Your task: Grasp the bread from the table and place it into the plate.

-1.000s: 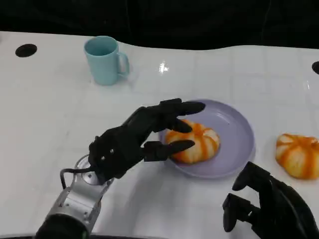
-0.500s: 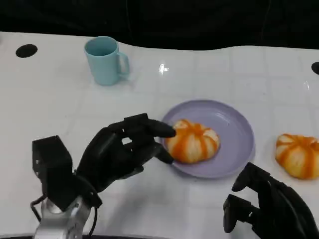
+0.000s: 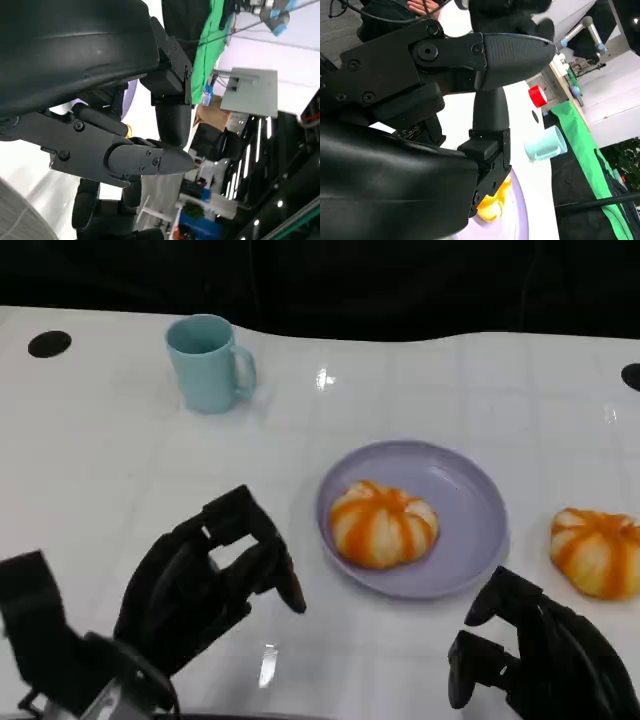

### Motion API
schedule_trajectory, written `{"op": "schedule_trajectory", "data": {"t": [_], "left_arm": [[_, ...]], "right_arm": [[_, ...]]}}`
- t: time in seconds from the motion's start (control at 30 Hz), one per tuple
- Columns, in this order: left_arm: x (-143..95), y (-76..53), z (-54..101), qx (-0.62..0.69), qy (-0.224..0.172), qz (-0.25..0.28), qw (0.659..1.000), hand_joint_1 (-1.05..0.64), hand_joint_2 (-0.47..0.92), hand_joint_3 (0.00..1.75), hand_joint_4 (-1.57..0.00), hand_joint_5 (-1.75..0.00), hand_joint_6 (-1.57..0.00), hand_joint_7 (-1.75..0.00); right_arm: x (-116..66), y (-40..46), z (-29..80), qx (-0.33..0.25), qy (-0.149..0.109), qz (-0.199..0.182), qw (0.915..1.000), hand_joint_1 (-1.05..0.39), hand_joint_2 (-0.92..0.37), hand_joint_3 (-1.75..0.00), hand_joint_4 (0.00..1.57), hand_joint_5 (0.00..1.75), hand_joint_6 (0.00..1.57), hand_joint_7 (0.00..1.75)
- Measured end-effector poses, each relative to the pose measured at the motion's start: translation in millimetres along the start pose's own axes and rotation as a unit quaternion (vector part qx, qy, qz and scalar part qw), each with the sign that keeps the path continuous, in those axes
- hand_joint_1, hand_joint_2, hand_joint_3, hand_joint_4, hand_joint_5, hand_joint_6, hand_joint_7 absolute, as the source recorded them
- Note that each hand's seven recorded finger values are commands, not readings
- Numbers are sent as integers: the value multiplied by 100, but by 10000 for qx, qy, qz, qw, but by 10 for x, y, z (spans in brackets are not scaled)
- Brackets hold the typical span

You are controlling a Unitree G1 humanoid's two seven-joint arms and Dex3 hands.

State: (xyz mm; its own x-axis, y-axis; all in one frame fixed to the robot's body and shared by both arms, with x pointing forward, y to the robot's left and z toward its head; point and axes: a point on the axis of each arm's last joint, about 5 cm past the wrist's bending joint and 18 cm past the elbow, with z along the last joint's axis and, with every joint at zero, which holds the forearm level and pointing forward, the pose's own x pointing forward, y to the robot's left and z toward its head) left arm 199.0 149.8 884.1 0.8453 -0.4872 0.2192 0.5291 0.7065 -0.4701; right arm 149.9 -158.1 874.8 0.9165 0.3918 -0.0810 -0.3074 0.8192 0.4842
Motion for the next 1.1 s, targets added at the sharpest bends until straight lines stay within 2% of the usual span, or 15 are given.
{"op": "schedule_trajectory", "data": {"t": [0.13, 0.47, 0.7, 1.1], "left_arm": [[-149, -21, -42, -359, -65, 222, 9991, -54, 92, 42, -74, -175, -49, -174], [-337, -15, -96, -700, -247, 605, 9954, -55, 92, 39, -80, -175, -52, -175], [-516, -11, -170, -869, -149, 884, 9922, -56, 92, 45, -77, -175, -51, -175], [-573, -16, -234, -1019, -183, 903, 9905, -54, 92, 42, -77, -175, -52, -175]], "right_arm": [[-5, 5, 8, -3, -18, -1, 10000, -54, -92, -47, 78, 175, 49, 174], [-17, -6, 8, 108, 38, -8, 9999, -55, -92, -45, 78, 175, 48, 174], [-25, -17, 20, 17, 65, -28, 10000, -55, -92, -47, 79, 175, 48, 175], [-34, -49, 41, 11, 22, -63, 10000, -55, -92, -48, 78, 175, 47, 175]]}}
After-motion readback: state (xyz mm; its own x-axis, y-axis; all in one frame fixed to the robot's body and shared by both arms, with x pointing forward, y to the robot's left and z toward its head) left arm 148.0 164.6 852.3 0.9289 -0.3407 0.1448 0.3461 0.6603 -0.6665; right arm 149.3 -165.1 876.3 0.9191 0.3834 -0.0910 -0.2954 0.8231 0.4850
